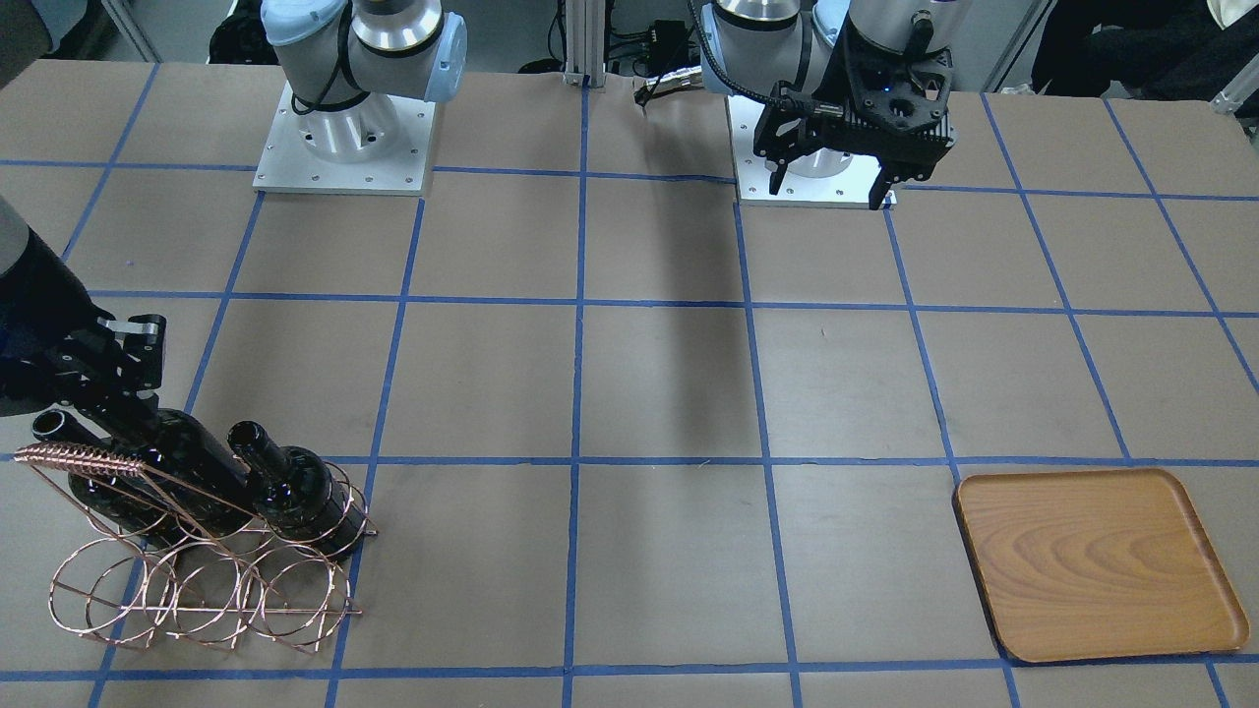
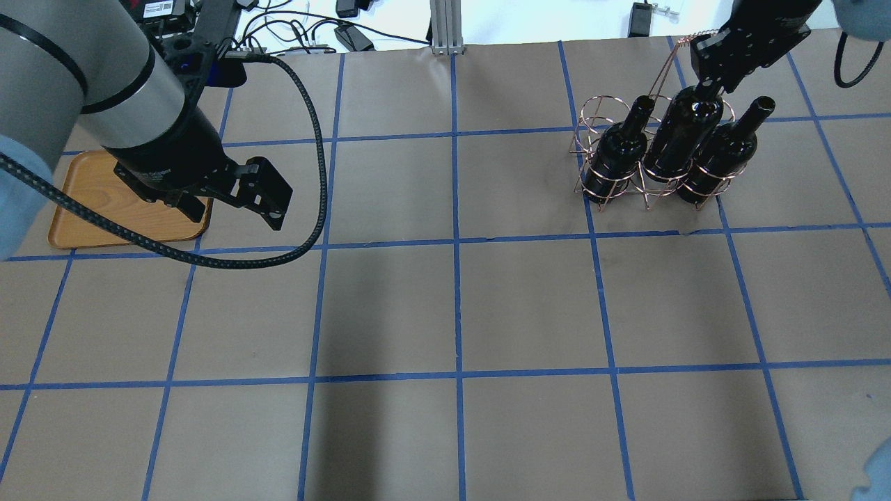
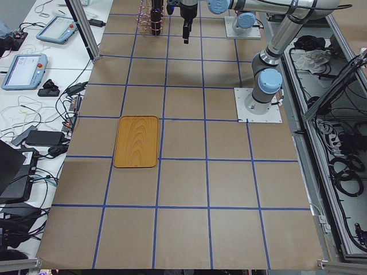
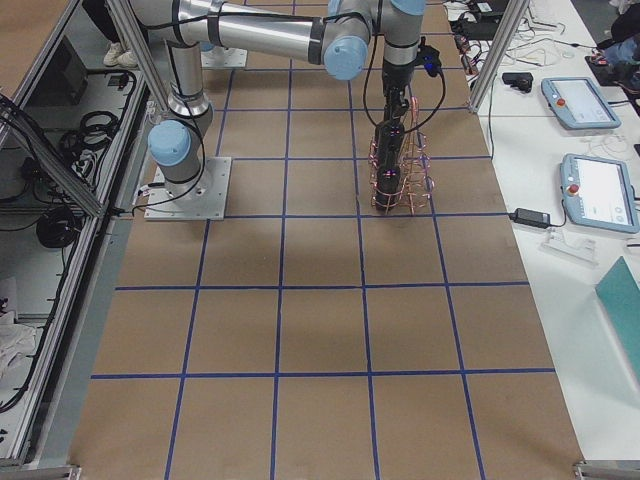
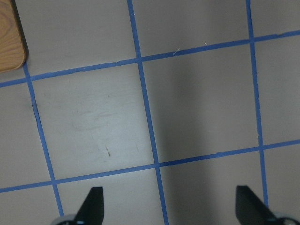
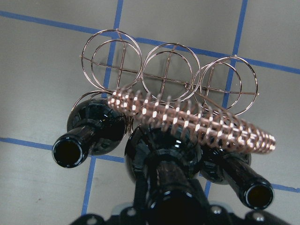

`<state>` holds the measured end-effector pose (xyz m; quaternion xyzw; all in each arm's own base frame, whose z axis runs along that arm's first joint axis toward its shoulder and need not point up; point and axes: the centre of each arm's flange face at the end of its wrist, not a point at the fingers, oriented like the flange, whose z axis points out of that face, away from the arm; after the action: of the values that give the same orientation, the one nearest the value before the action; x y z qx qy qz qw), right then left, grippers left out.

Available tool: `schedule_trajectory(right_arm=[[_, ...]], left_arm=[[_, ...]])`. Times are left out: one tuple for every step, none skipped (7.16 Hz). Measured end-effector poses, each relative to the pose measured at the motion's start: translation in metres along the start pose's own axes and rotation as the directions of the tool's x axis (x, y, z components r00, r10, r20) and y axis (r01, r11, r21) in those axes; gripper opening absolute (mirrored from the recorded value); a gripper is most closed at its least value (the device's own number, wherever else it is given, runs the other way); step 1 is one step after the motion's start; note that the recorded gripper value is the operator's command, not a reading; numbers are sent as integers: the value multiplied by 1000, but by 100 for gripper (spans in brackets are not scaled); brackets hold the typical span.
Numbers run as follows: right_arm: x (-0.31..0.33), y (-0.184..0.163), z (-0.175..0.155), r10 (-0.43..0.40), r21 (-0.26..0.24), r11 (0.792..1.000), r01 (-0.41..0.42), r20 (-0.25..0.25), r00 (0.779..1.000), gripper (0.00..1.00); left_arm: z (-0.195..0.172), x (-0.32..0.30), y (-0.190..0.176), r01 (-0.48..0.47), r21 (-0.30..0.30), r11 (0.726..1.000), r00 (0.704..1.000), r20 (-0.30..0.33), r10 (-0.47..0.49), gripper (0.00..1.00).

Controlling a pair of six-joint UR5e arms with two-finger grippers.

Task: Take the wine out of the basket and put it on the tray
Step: 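Lower the right gripper onto the middle dark bottle and close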

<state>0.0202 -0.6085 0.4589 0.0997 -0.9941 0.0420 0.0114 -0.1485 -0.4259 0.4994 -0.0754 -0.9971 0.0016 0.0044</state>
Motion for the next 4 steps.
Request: schedule_trajectory(right_arm=[[1,-3,8,-3,-5,1000,3,3,1000,0],[3,-7,18,-5,-11,1000,5,5,1000,0],[5,-11,27,-4,-17,1000,4,7,1000,0],[6,-15,36,0,-20,1000,0,8,1000,0]], left_arm=[[0,0,0,0,0,1000,1000,0,0,100],[0,0,0,0,0,1000,1000,0,0,100],[0,0,0,0,1,1000,1000,0,0,100],[0,0,0,0,1,1000,1000,0,0,100]])
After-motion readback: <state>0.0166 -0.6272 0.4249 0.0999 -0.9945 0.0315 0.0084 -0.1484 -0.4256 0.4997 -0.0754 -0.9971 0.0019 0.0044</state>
